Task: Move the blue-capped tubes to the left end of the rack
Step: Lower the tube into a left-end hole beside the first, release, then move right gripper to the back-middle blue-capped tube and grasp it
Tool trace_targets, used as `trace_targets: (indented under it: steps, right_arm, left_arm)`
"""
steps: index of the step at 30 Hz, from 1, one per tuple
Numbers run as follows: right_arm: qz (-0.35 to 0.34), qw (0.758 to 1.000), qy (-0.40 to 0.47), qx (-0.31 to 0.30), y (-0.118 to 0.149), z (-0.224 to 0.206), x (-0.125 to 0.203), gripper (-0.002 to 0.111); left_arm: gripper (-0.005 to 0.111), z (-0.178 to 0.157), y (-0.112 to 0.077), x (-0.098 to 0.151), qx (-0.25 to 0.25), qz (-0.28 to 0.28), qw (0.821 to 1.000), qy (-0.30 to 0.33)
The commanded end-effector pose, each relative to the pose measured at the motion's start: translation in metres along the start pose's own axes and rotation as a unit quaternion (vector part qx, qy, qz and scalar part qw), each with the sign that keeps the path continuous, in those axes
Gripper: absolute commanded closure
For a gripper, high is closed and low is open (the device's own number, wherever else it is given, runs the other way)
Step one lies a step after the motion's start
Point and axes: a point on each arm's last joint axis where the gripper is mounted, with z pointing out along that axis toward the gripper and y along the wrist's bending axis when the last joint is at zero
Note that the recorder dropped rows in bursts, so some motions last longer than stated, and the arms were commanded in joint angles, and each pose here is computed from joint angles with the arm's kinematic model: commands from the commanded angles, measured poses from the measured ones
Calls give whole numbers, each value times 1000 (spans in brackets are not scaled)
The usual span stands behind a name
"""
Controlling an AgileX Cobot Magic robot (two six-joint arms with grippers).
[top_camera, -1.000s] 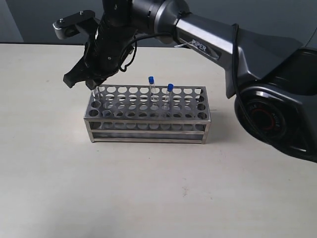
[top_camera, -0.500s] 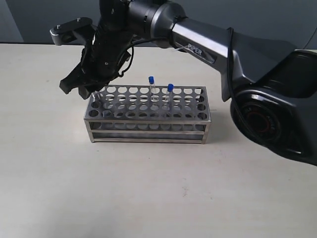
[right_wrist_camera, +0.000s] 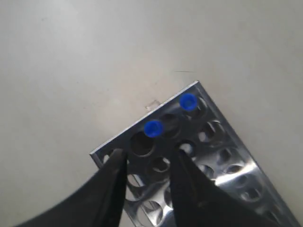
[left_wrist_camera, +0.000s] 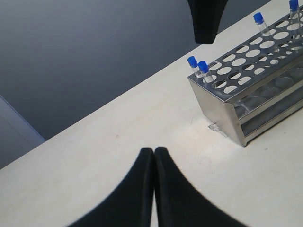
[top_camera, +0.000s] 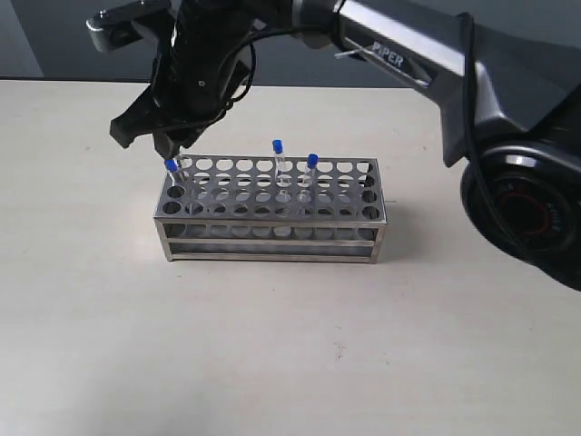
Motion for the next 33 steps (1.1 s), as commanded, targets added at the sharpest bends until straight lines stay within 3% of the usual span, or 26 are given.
trace_targets:
  steps: [1,9,17,20,28,33]
  right_arm:
    - [0,998,-3,67,-8,-27,0,70]
    - [0,978,9,207,-35,-39,3,70]
    - [77,982,9,173,-74,-39,14,70]
    - [111,985,3,130,-82,-37,16,70]
    - [128,988,22,81,-76,-18,22,70]
    - [122,984,73,105,-82,1,41,70]
  left_arm:
    - [106,0,0,-2,2,-5,1000,-4]
    - [106,0,0,-2,2,-4,1000,-4]
    - [106,0,0,-2,2,-4,1000,-4]
    - [106,0,0,-2,2,-4,1000,-4]
    - [106,0,0,-2,2,-4,1000,-4]
    - [106,0,0,-2,2,-4,1000,-4]
